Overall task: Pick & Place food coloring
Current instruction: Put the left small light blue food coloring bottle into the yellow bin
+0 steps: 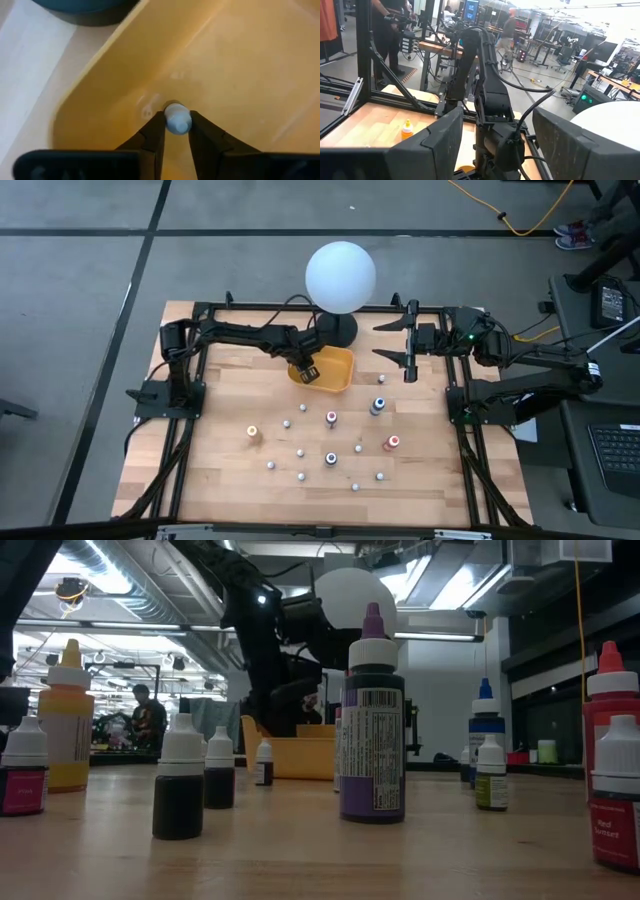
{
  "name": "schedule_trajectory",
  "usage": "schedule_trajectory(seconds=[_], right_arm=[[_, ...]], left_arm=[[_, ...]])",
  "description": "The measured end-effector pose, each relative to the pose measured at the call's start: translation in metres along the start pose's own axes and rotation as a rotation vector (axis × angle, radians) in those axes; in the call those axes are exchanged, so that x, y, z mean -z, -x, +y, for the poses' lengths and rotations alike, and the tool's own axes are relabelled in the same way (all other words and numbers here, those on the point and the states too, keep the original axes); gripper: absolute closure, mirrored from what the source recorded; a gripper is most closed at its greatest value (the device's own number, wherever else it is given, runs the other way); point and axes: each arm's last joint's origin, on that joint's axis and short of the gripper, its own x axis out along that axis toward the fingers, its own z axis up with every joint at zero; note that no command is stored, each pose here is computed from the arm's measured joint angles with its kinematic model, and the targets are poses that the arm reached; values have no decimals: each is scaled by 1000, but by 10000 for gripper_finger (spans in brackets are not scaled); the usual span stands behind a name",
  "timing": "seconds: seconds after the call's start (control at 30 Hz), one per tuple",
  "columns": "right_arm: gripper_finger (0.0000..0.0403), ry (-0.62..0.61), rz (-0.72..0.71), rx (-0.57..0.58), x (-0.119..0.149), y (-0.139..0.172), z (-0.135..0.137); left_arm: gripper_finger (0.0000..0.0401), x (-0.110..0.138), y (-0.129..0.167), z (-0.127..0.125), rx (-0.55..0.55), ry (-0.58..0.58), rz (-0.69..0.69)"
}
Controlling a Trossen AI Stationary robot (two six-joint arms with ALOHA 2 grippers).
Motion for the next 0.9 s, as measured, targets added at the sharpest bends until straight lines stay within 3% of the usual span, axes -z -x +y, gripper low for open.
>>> schedule_trajectory(seconds=[0.27, 0.9], right_arm=[[162, -4, 0, 0, 0, 0, 0], [162, -7, 3, -1, 0, 0, 0]], left_arm=[[333, 3, -11, -4, -4, -11, 33], [320, -1, -7, -4, -37, -30, 54]])
